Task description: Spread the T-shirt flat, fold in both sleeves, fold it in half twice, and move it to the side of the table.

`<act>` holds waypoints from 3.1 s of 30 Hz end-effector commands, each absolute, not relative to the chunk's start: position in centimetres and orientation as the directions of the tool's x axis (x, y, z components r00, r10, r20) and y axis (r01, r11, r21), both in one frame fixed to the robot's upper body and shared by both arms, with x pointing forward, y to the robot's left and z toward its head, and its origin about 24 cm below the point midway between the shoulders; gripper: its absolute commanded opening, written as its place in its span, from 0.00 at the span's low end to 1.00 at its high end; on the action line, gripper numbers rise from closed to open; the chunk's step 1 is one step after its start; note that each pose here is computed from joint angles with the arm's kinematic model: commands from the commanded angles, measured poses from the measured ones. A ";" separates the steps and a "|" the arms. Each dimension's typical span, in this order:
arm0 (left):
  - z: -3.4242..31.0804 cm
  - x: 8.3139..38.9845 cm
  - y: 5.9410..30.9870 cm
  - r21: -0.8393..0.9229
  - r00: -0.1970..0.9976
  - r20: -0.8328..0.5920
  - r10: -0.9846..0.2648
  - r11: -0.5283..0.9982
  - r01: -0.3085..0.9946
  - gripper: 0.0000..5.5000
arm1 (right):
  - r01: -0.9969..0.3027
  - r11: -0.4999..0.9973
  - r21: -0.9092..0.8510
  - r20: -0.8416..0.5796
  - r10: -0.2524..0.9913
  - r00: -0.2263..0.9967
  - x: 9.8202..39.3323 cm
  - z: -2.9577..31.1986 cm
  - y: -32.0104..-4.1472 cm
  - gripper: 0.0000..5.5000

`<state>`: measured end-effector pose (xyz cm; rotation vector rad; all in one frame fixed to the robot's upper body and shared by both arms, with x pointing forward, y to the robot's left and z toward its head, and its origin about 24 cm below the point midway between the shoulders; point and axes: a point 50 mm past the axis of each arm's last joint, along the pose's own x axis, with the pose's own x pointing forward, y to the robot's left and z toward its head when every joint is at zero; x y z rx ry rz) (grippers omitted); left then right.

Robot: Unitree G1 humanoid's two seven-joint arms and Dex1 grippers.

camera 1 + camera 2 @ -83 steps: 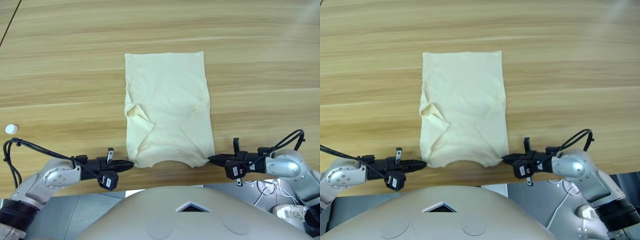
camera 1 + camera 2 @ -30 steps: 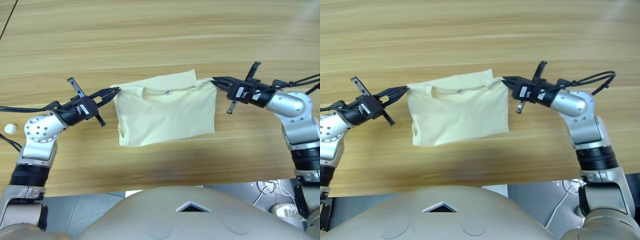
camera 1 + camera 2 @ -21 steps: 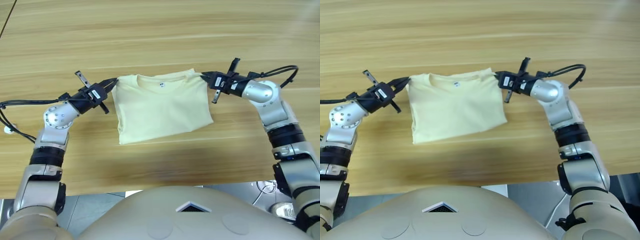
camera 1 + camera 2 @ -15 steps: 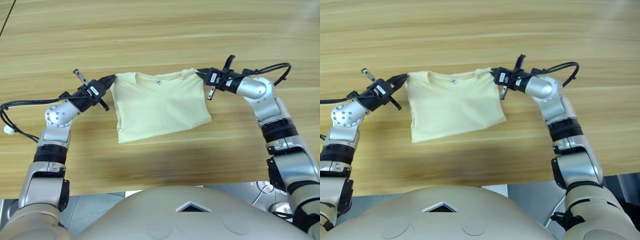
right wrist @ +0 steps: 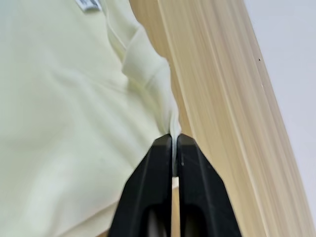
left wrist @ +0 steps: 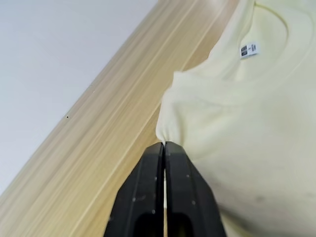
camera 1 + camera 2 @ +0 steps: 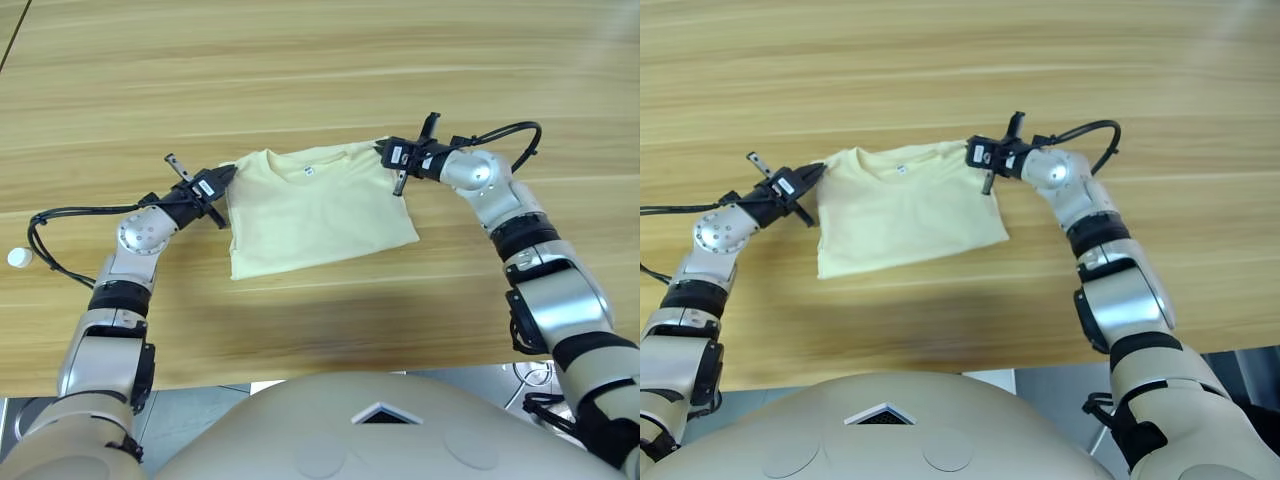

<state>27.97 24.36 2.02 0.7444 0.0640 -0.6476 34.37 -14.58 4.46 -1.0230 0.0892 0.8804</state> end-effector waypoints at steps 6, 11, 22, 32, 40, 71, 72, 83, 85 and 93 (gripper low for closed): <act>1.5 30.5 24.4 0.616 0.829 -0.365 -0.424 0.558 0.556 0.05 | -0.647 0.330 -0.687 -0.450 0.506 0.736 35.3 3.2 -14.2 0.11; 2.2 32.4 24.4 0.604 0.885 -0.338 -0.321 0.647 0.465 0.20 | -0.493 0.569 -0.658 -0.293 0.409 0.864 36.8 4.7 -14.6 0.27; 6.1 33.3 28.7 0.406 1.000 -0.023 -0.022 0.914 0.029 0.37 | -0.659 0.342 -0.669 -0.152 0.806 0.572 29.7 8.1 -16.0 0.63; 6.1 31.8 28.9 0.427 0.997 0.070 -0.009 0.904 -0.022 0.37 | -0.816 -0.343 -0.466 -0.835 0.476 0.276 21.7 -1.0 -19.8 0.63; 6.9 31.8 28.1 0.441 0.992 0.121 -0.041 0.898 -0.017 0.37 | -0.740 -0.379 -0.556 -0.548 0.837 -0.017 14.7 6.7 -15.4 0.63; 6.6 32.3 26.6 0.461 0.990 0.123 -0.073 0.887 0.009 0.37 | -0.715 -0.319 -0.622 -0.647 0.724 0.239 19.2 6.3 -18.4 0.63; 6.6 32.3 26.6 0.461 0.990 0.123 -0.073 0.887 0.008 0.37 | -0.718 -0.317 -0.620 -0.621 0.758 0.202 18.5 6.8 -18.0 0.63; 6.5 32.2 26.7 0.457 0.989 0.126 -0.073 0.890 0.007 0.37 | -0.712 -0.145 -0.687 -0.362 0.918 0.162 18.1 9.9 -15.2 0.63; 6.5 32.2 26.6 0.456 0.989 0.128 -0.076 0.890 0.009 0.37 | -0.700 -0.133 -0.701 -0.393 0.892 0.224 19.3 9.0 -14.5 0.63; 6.3 32.0 26.4 0.455 0.989 0.126 -0.079 0.891 0.013 0.37 | -0.699 -0.279 -0.659 -0.606 0.747 0.274 20.5 4.5 -15.0 0.63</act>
